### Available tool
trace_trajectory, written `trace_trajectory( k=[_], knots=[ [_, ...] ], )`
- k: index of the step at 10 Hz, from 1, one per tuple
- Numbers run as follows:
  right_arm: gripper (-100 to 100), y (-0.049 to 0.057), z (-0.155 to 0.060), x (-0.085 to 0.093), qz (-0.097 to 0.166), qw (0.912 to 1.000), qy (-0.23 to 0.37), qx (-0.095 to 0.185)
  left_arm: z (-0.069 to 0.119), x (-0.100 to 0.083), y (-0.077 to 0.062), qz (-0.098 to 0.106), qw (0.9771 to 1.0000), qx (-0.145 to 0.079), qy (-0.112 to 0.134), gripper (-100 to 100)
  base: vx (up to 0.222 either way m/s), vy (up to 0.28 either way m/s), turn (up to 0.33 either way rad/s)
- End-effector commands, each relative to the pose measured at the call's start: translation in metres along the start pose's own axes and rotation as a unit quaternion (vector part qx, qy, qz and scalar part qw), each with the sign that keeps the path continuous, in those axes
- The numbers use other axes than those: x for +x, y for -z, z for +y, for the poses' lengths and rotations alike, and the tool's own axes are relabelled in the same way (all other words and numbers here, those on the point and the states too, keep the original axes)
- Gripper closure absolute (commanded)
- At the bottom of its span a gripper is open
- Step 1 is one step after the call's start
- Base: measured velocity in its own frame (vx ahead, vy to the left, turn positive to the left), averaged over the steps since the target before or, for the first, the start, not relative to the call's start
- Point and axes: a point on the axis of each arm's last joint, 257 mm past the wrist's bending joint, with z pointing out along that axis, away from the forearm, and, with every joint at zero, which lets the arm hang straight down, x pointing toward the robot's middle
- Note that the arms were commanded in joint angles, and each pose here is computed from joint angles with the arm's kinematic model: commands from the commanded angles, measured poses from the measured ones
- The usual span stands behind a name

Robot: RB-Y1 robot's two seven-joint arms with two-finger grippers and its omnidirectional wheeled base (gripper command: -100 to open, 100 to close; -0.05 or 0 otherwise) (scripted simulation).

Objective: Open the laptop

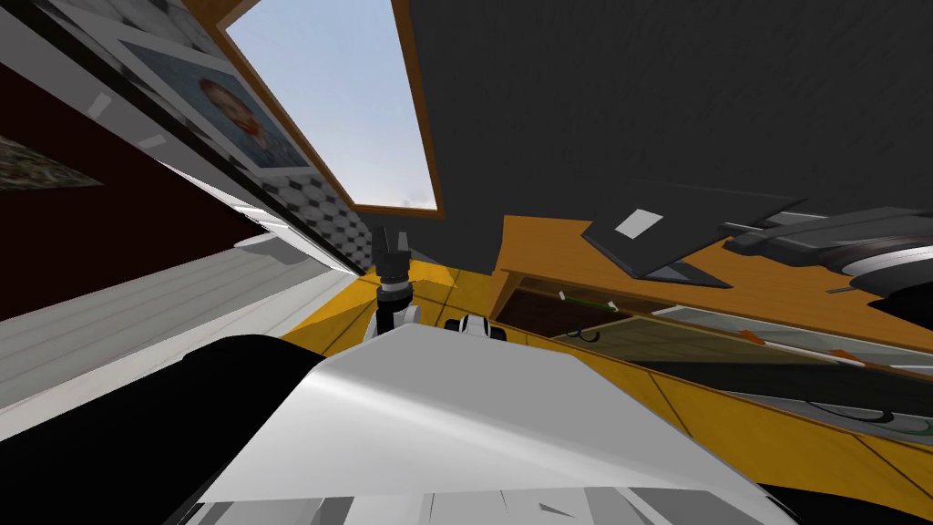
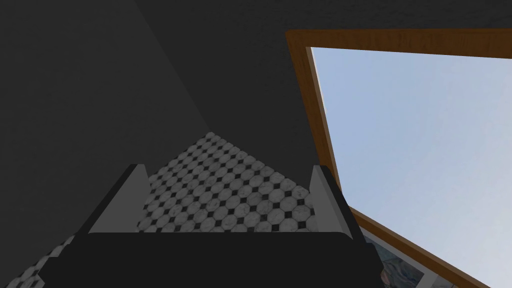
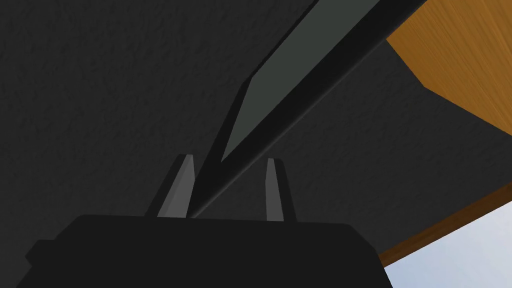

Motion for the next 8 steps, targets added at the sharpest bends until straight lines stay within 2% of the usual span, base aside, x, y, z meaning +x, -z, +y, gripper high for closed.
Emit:
trace_trajectory(
  k=[1, 3, 4, 6, 7, 8],
  knots=[
    [100, 0.007, -0.004, 0.021, 0.007, 0.9981, -0.061, 0.007, 0.000, 0.000, 0.000, 0.000, 1.0000, 0.000, 0.000, 0, -0.018, -0.077, 0.088],
    [100, 0.014, -0.005, 0.042, 0.011, 0.9923, -0.123, 0.014, 0.000, 0.000, 0.000, 0.000, 1.0000, 0.000, 0.000, 0, -0.026, -0.095, 0.100],
    [100, 0.018, -0.005, 0.055, 0.013, 0.9862, -0.164, 0.018, 0.000, 0.000, 0.000, 0.000, 1.0000, 0.000, 0.000, 0, -0.036, -0.110, 0.100],
    [100, 0.022, -0.004, 0.069, 0.014, 0.9784, -0.205, 0.023, 0.000, 0.000, 0.000, 0.000, 1.0000, 0.000, 0.000, 0, -0.022, -0.077, 0.081],
    [100, 0.017, -0.006, 0.050, 0.004, 0.9820, -0.188, 0.019, 0.000, 0.000, 0.000, 0.000, 1.0000, 0.000, 0.000, 0, -0.010, -0.017, 0.013],
    [100, 0.023, -0.005, 0.068, 0.006, 0.9725, -0.232, 0.024, 0.000, 0.000, 0.000, 0.000, 1.0000, 0.000, 0.000, 0, -0.005, -0.040, 0.058]
  ],
)
